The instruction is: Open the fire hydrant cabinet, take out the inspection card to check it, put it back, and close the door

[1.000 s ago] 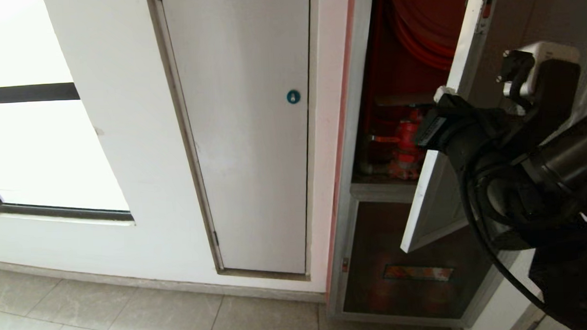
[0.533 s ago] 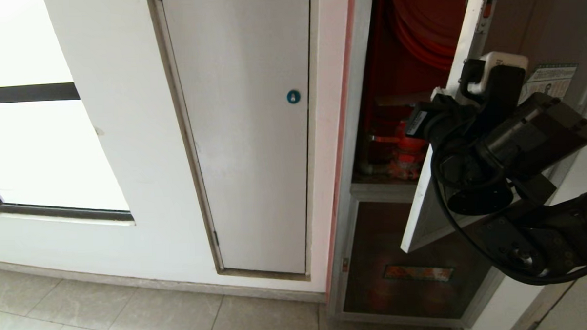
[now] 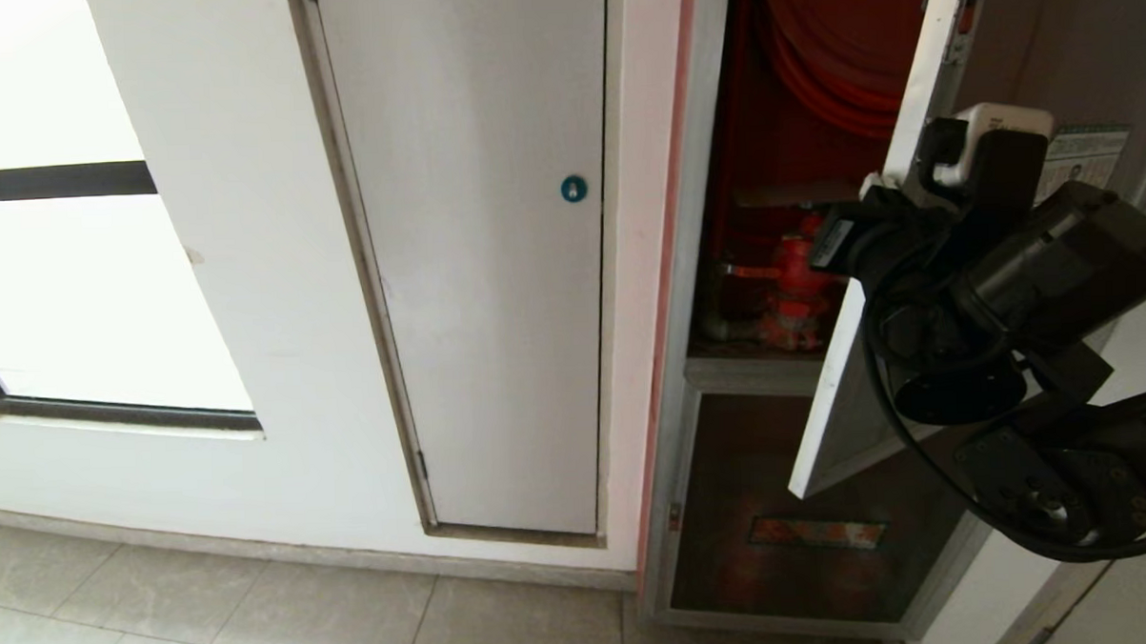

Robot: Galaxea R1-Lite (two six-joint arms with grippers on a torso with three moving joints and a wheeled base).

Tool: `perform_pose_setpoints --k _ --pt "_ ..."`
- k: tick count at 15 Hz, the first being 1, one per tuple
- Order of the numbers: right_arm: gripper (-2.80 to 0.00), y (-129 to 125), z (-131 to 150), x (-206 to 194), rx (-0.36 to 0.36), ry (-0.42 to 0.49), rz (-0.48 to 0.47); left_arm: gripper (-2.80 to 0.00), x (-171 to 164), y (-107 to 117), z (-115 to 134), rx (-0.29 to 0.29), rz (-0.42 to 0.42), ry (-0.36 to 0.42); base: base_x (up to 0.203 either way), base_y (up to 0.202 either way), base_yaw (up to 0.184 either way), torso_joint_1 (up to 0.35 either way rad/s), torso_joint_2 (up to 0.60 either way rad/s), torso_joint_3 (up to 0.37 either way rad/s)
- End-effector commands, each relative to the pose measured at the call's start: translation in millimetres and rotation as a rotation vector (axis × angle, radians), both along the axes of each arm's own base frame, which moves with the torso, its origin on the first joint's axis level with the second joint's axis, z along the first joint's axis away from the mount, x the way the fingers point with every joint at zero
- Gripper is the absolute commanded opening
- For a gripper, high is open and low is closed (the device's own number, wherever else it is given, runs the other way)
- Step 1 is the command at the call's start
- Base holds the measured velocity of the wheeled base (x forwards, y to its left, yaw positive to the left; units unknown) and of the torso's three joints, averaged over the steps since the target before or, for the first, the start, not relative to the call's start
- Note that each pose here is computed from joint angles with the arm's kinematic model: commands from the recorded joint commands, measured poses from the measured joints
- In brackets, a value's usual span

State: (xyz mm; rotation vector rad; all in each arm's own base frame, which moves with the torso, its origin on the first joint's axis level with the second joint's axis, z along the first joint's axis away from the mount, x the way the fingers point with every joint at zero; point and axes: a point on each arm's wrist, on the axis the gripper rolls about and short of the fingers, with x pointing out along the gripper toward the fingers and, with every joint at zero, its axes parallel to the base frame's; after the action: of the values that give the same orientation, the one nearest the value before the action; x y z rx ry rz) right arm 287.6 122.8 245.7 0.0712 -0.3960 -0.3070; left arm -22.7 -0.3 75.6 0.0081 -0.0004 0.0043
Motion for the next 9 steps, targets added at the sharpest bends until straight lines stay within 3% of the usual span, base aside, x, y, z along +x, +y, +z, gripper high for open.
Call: perform_pose_setpoints --k 1,9 --pt "-2.8 -4 5 -7 0.013 -0.016 -0.011 -2.8 0 0 0 0.0 0.0 0.001 0.0 0.0 0.0 0.0 0.0 0.0" --pt "-2.8 -23 14 -39 0.029 -0.026 -0.041 -2.8 0 0 0 0.0 0.0 0.002 0.0 0.0 0.0 0.0 0.0 0.0"
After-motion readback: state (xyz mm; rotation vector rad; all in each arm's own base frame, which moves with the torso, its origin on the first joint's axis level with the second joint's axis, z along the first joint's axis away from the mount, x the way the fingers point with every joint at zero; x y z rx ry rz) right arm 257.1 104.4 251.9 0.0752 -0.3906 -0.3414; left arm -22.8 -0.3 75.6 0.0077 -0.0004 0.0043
